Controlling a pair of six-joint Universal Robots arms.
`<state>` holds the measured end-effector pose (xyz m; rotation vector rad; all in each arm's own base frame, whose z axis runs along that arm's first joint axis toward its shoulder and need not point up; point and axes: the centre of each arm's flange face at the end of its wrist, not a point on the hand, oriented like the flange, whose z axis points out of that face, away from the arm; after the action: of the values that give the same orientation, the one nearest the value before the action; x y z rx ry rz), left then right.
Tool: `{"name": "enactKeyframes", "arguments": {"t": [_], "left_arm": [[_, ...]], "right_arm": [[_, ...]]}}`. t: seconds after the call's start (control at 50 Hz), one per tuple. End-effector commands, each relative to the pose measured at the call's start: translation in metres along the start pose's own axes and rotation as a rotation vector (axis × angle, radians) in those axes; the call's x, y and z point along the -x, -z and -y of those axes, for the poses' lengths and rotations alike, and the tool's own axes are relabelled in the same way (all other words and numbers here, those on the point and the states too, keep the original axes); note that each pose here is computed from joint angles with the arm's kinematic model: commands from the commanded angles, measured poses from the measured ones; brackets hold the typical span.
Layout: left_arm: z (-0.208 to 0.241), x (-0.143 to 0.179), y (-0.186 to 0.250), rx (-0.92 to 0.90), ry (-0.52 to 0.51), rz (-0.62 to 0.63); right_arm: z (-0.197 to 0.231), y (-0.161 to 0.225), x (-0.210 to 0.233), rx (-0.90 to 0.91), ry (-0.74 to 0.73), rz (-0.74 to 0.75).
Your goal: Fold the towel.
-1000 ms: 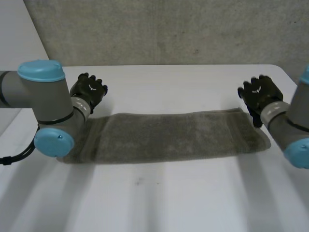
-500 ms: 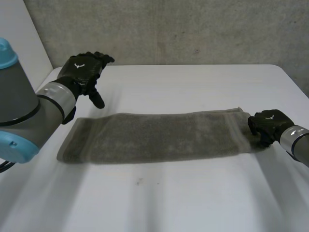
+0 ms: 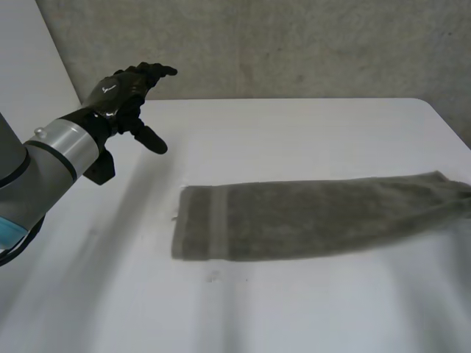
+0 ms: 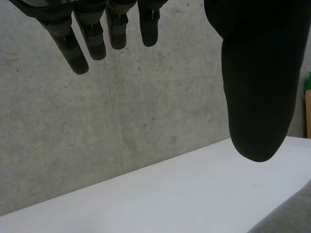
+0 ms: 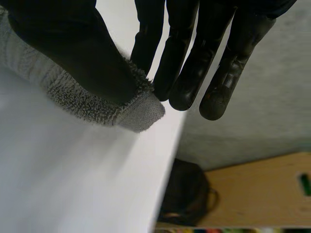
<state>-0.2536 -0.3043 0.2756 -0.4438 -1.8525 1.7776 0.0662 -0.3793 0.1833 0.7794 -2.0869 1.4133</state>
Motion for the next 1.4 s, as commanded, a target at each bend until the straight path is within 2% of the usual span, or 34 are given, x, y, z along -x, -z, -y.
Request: {"name": "enactKeyframes", "arguments": {"t": [0.02,0.1,0.12,0.16,0.22,0.26,0.28,0.32,0.38,0.42,0.44,0.48,0.58,0.7,0.74,0.76,0.8,0.86,0.9,0.98,1.02,1.06,1.08,1.12,1.14,1.18,1.2,1.3,1.4], "left_arm": [[-0.002,0.0,0.001,0.006,-0.005,0.002],[-0.002,-0.001,0.002,0.005,-0.009,0.0],[-0.002,-0.001,0.002,0.004,-0.009,0.0],[0.001,-0.002,0.002,-0.001,-0.011,-0.001],[0.002,-0.002,0.004,-0.006,-0.012,0.002],[0.003,-0.002,0.005,-0.01,-0.014,0.003],[0.003,-0.002,0.005,-0.01,-0.014,0.003],[0.005,-0.002,0.006,-0.019,-0.018,0.003],[0.005,-0.001,0.007,-0.027,-0.021,0.007],[0.006,0.0,0.008,-0.033,-0.023,0.007],[0.006,0.0,0.008,-0.033,-0.023,0.007],[0.005,0.0,0.008,-0.034,-0.025,0.007],[0.002,-0.001,0.008,-0.027,-0.023,0.005],[-0.004,-0.003,0.007,-0.011,-0.019,0.0],[-0.005,-0.006,0.007,-0.008,-0.018,-0.008],[-0.005,-0.006,0.007,-0.008,-0.018,-0.008],[-0.015,-0.011,0.005,0.02,-0.008,-0.024],[-0.021,-0.016,0.003,0.033,-0.004,-0.034],[-0.03,-0.029,0.001,0.053,0.0,-0.051],[-0.041,-0.044,-0.001,0.074,0.001,-0.061],[-0.049,-0.055,-0.004,0.089,-0.001,-0.074],[-0.067,-0.078,-0.008,0.123,-0.03,-0.116],[-0.067,-0.078,-0.008,0.123,-0.031,-0.116],[-0.084,-0.096,-0.011,0.15,-0.096,-0.156],[-0.084,-0.096,-0.011,0.151,-0.097,-0.156],[-0.1,-0.106,-0.014,0.173,-0.172,-0.164],[-0.101,-0.106,-0.014,0.173,-0.172,-0.164],[-0.123,-0.103,-0.029,0.185,-0.315,-0.084],[-0.136,-0.098,-0.04,0.199,-0.362,-0.05]], "right_arm": [[0.051,0.021,0.009,-0.152,0.053,-0.009],[0.112,0.057,0.055,-0.353,-0.007,0.106],[0.112,0.057,0.055,-0.353,-0.007,0.107],[0.143,0.086,0.091,-0.475,-0.03,0.202],[0.158,0.106,0.114,-0.551,-0.021,0.258],[0.177,0.148,0.169,-0.688,0.016,0.388],[0.177,0.148,0.169,-0.689,0.016,0.388],[0.184,0.181,0.217,-0.792,0.049,0.499],[0.184,0.194,0.237,-0.827,0.056,0.54],[0.175,0.211,0.274,-0.853,0.09,0.62],[0.175,0.211,0.274,-0.853,0.091,0.62],[0.162,0.217,0.302,-0.836,0.123,0.686],[0.145,0.217,0.326,-0.8,0.165,0.73],[0.152,0.216,0.312,-0.797,0.147,0.686],[0.165,0.218,0.285,-0.804,0.099,0.633],[0.165,0.218,0.285,-0.804,0.099,0.633],[0.168,0.193,0.245,-0.731,0.012,0.557],[0.165,0.183,0.227,-0.687,-0.039,0.536],[0.155,0.17,0.201,-0.595,-0.129,0.527],[0.135,0.156,0.185,-0.479,-0.178,0.541],[0.109,0.142,0.178,-0.364,-0.19,0.56],[0.097,0.137,0.177,-0.324,-0.194,0.57],[0.088,0.135,0.178,-0.295,-0.197,0.583],[0.08,0.135,0.179,-0.274,-0.2,0.598],[0.08,0.135,0.179,-0.273,-0.2,0.599],[0.07,0.133,0.18,-0.253,-0.204,0.613],[0.07,0.133,0.18,-0.253,-0.204,0.613],[0.062,0.133,0.184,-0.265,-0.172,0.598],[0.058,0.133,0.188,-0.291,-0.113,0.567]]}}
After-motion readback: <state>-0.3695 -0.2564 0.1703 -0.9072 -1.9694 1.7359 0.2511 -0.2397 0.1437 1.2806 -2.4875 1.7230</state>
